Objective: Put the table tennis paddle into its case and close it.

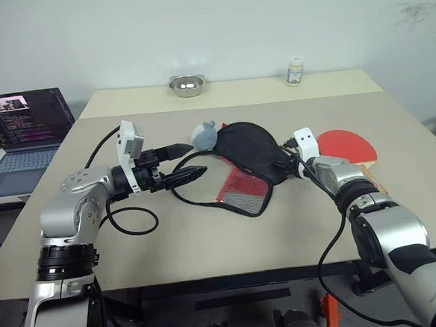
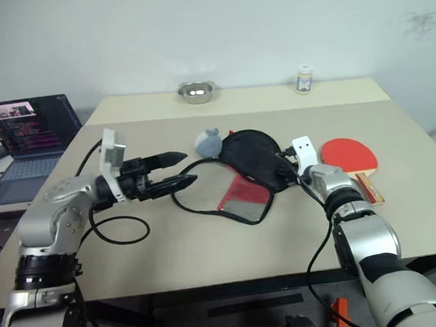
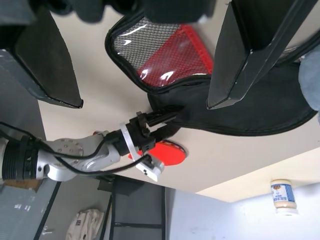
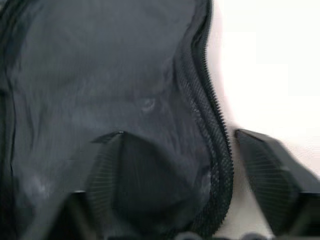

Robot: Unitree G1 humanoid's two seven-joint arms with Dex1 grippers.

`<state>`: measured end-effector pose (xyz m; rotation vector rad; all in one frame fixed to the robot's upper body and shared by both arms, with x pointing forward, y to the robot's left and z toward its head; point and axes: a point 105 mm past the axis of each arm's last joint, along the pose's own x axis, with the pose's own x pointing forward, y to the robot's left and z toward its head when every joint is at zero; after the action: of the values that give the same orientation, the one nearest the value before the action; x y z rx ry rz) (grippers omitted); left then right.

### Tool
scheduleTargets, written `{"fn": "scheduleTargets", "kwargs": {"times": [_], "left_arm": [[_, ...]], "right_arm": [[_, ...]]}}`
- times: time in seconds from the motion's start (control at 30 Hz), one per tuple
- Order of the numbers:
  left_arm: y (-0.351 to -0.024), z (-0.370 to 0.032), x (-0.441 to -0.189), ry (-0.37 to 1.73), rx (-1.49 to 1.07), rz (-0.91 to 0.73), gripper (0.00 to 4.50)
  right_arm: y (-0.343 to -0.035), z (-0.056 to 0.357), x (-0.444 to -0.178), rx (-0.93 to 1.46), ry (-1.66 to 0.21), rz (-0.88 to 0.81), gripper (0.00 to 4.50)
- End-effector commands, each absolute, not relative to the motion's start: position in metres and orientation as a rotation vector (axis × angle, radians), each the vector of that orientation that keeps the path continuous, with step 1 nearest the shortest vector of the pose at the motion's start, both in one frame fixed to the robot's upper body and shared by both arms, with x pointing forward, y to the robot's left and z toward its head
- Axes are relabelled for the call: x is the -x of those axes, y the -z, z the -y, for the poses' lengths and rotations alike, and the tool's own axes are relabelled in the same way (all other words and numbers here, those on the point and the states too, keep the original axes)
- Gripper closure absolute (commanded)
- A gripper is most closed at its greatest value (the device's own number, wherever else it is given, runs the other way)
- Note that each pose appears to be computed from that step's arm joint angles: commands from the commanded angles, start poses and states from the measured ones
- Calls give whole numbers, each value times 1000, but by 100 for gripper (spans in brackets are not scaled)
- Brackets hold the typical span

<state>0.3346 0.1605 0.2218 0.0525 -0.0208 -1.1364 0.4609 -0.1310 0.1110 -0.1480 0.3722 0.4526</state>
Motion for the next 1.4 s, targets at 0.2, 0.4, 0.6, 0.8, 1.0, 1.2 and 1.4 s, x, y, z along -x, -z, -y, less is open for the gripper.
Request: {"fn": "scheduleTargets", "kwargs": {"times": [0.2, 0.4, 0.6, 0.8, 1.0, 1.2, 1.4], "left_arm": [[-239, -153, -329, 1154, -85, 70, 17], [-242, -146, -328, 1176, -76, 75, 17], [-246, -139, -328, 1199, -58, 82, 17], [-248, -130, -331, 1228, -44, 86, 17], [-249, -123, -332, 1260, -37, 89, 17], [-250, -121, -332, 1290, -58, 84, 17], [-247, -123, -332, 1316, -106, 68, 17]], "right_arm": [[-132, 114, -464, 99, -518, -311, 371], [-149, 112, -465, -88, -521, -305, 448], [-160, 125, -458, -337, -453, -326, 448], [-159, 150, -421, -529, -338, -364, 448], [-140, 147, -371, -642, -276, -408, 448], [-117, 136, -331, -552, -287, -491, 448], [-112, 121, -319, -437, -355, -526, 448]]}}
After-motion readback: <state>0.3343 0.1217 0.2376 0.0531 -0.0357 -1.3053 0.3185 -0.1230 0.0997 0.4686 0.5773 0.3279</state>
